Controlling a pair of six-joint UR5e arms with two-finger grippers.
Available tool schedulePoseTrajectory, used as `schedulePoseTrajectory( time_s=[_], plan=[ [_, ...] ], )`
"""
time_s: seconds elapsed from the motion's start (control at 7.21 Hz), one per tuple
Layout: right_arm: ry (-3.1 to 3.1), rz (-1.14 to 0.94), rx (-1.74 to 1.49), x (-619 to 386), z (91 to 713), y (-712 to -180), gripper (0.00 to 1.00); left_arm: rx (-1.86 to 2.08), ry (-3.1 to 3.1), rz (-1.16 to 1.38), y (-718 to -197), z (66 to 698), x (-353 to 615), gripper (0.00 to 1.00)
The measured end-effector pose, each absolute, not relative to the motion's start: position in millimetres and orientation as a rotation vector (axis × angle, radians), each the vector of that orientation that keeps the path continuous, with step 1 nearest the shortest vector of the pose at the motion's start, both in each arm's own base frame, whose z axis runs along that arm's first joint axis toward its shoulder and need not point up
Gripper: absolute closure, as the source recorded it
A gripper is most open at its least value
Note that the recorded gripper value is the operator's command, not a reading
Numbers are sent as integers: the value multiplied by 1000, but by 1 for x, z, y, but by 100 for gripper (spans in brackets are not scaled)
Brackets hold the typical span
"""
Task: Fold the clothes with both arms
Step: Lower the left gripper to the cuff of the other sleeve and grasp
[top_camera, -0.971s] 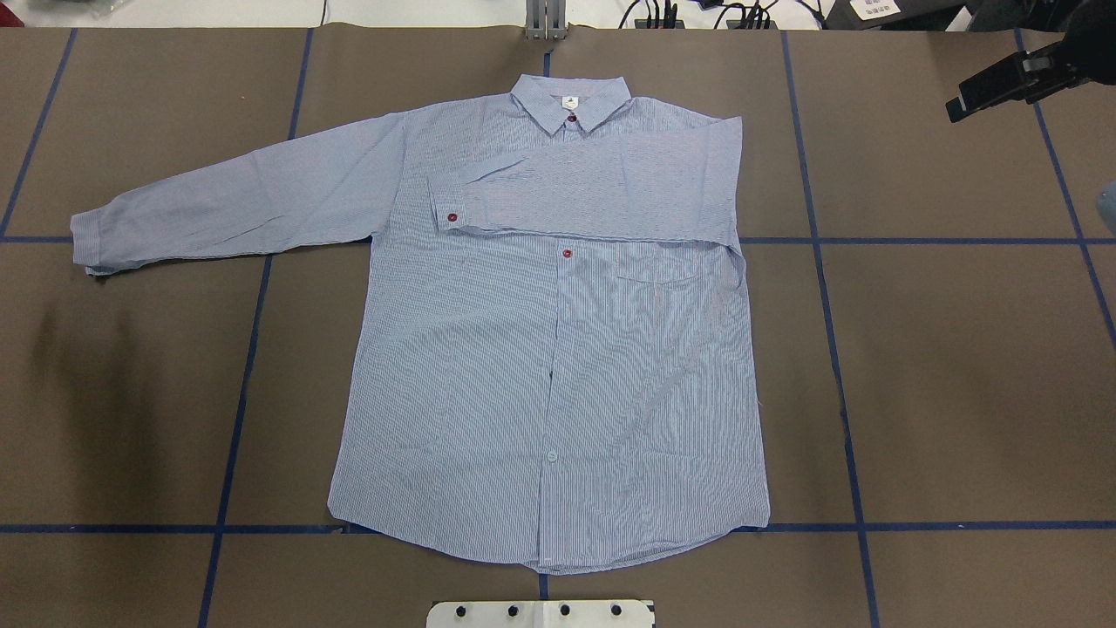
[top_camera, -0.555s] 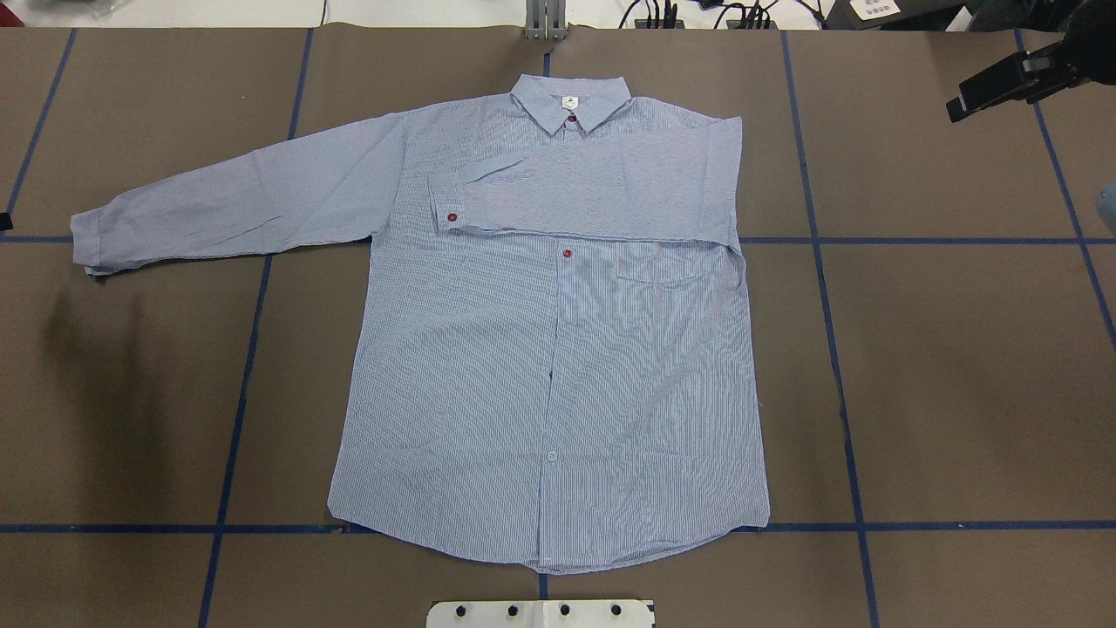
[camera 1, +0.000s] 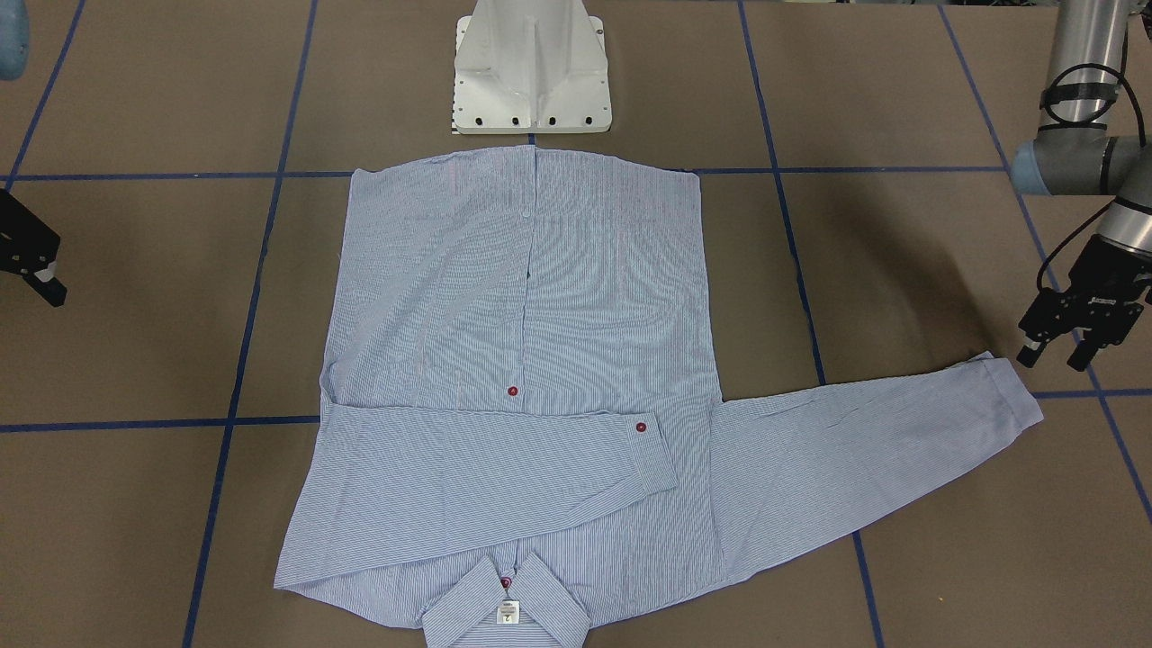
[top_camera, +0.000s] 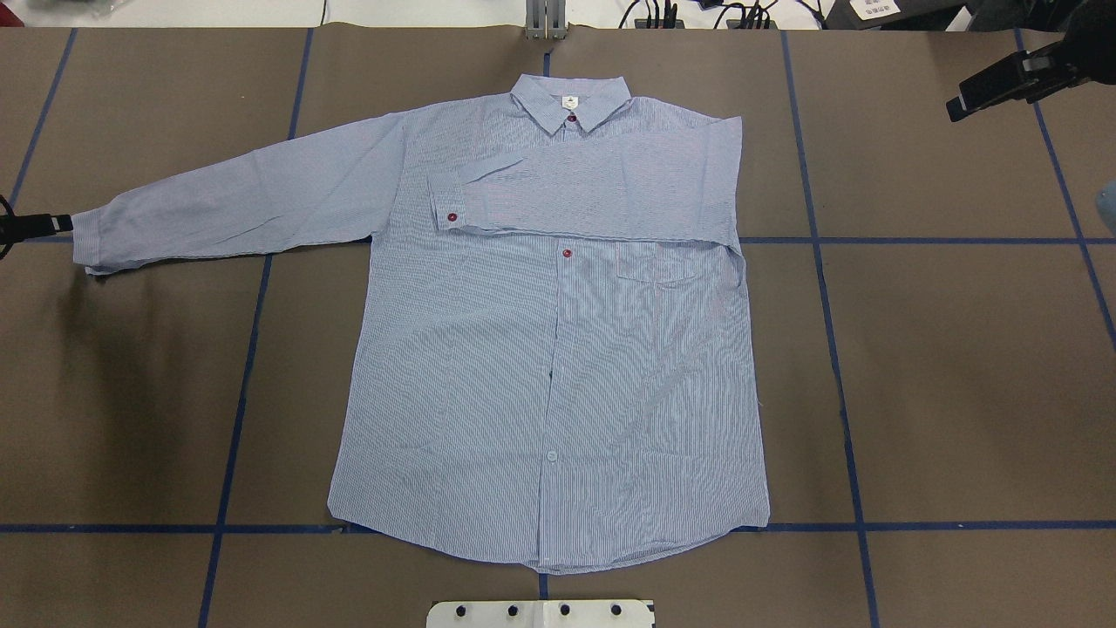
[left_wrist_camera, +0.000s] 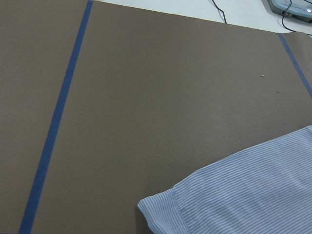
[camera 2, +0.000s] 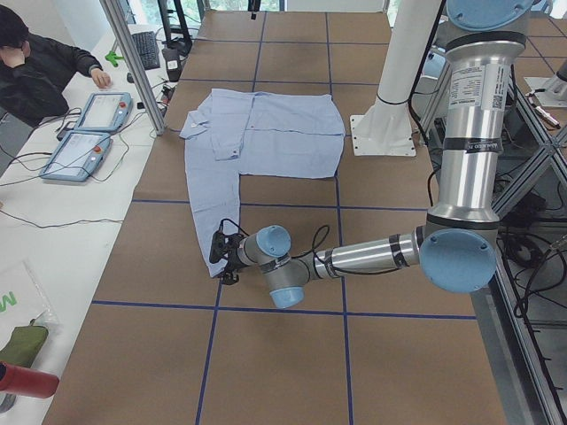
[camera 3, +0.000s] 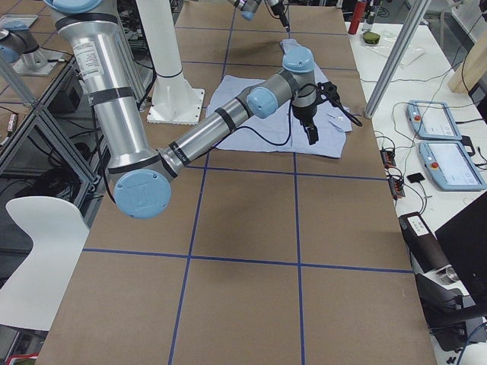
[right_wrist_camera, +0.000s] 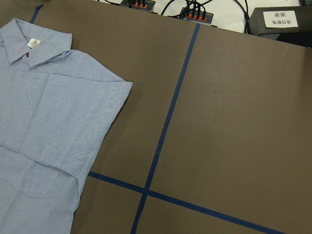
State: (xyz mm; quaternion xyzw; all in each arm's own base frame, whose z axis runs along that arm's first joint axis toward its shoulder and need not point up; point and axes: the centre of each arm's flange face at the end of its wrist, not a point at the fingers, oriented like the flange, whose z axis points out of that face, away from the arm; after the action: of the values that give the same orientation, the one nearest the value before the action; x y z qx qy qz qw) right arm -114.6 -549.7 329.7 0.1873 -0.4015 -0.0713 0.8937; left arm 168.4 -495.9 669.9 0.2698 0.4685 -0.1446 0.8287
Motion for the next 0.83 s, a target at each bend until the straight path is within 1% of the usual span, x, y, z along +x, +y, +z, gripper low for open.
schedulePoseTrajectory(
  time_s=[0.28, 0.69, 0.83],
  plan=[
    [-832, -147, 389, -114, 330, -550, 0, 557, 1022, -322, -492, 663, 201, 14],
    [-833, -146, 387, -114, 330, -550, 0, 538, 1010, -328, -489, 674, 207, 14],
    [-833, -147, 388, -114, 330, -549, 0, 535, 1007, -328, -488, 677, 207, 32]
  ],
)
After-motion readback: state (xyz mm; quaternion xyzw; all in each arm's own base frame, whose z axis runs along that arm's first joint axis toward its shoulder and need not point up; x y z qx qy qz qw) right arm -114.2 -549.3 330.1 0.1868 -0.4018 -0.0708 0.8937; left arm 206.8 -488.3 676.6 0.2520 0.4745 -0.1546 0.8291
